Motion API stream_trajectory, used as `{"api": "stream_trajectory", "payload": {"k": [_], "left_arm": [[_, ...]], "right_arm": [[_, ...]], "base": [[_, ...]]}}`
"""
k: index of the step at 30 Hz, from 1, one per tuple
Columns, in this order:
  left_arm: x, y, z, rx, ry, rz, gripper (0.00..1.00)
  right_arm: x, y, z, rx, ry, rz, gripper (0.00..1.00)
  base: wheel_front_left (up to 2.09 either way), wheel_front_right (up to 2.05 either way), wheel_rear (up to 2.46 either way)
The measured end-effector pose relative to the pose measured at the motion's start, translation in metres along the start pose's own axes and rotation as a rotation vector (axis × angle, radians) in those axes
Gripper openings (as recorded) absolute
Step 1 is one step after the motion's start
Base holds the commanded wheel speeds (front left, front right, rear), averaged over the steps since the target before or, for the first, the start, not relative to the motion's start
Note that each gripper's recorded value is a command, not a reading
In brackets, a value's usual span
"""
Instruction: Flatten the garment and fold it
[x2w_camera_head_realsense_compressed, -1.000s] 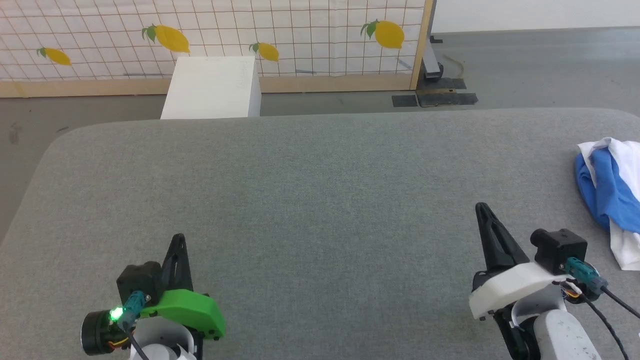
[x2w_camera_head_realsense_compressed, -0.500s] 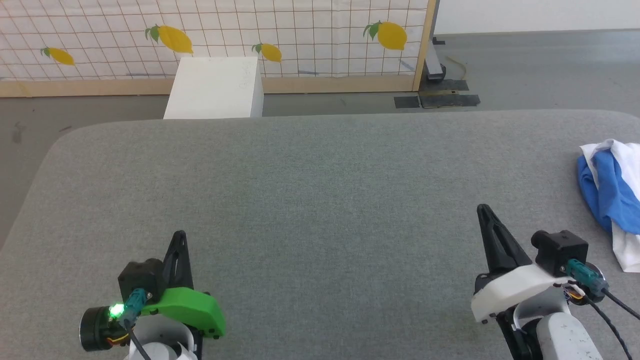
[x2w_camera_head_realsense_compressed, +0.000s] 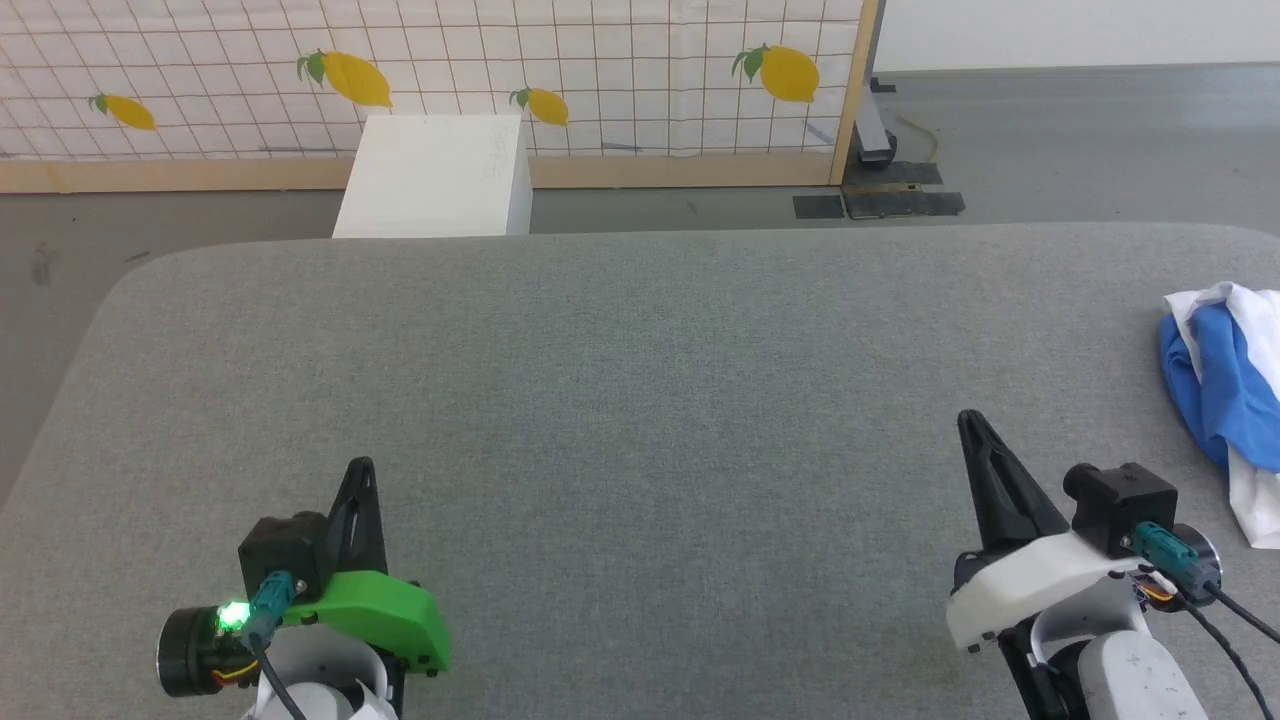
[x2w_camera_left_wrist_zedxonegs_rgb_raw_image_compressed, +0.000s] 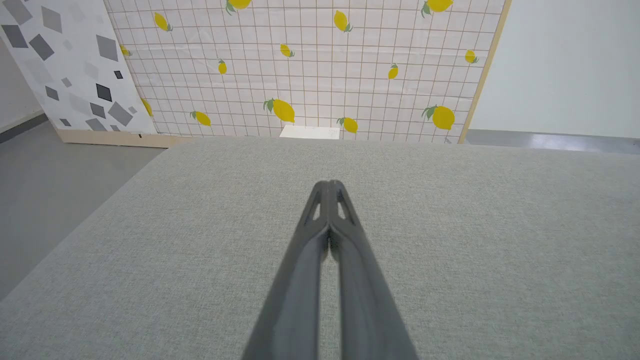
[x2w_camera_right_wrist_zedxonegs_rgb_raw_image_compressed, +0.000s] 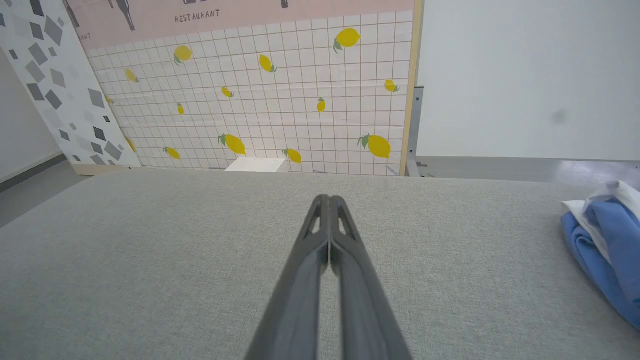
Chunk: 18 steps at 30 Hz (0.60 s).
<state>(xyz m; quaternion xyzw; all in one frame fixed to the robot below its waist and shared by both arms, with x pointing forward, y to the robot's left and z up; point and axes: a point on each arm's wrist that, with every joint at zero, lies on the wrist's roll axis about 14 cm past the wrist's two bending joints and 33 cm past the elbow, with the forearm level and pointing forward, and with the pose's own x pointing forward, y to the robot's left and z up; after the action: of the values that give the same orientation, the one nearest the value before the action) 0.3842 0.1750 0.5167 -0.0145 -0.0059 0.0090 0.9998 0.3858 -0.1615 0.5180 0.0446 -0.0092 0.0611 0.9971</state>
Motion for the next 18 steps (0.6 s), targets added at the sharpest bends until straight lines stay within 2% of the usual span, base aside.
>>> {"api": "stream_trajectory", "payload": {"k": [18], "left_arm": [[-0.0032,0.0003,0.0033,0.017,0.003,-0.009,0.0]], "right_arm": [[-0.0027,0.0021,0.0038,-0.037,0.006,0.007,0.0]], "base": [[0.0,0.0,0.0]]}}
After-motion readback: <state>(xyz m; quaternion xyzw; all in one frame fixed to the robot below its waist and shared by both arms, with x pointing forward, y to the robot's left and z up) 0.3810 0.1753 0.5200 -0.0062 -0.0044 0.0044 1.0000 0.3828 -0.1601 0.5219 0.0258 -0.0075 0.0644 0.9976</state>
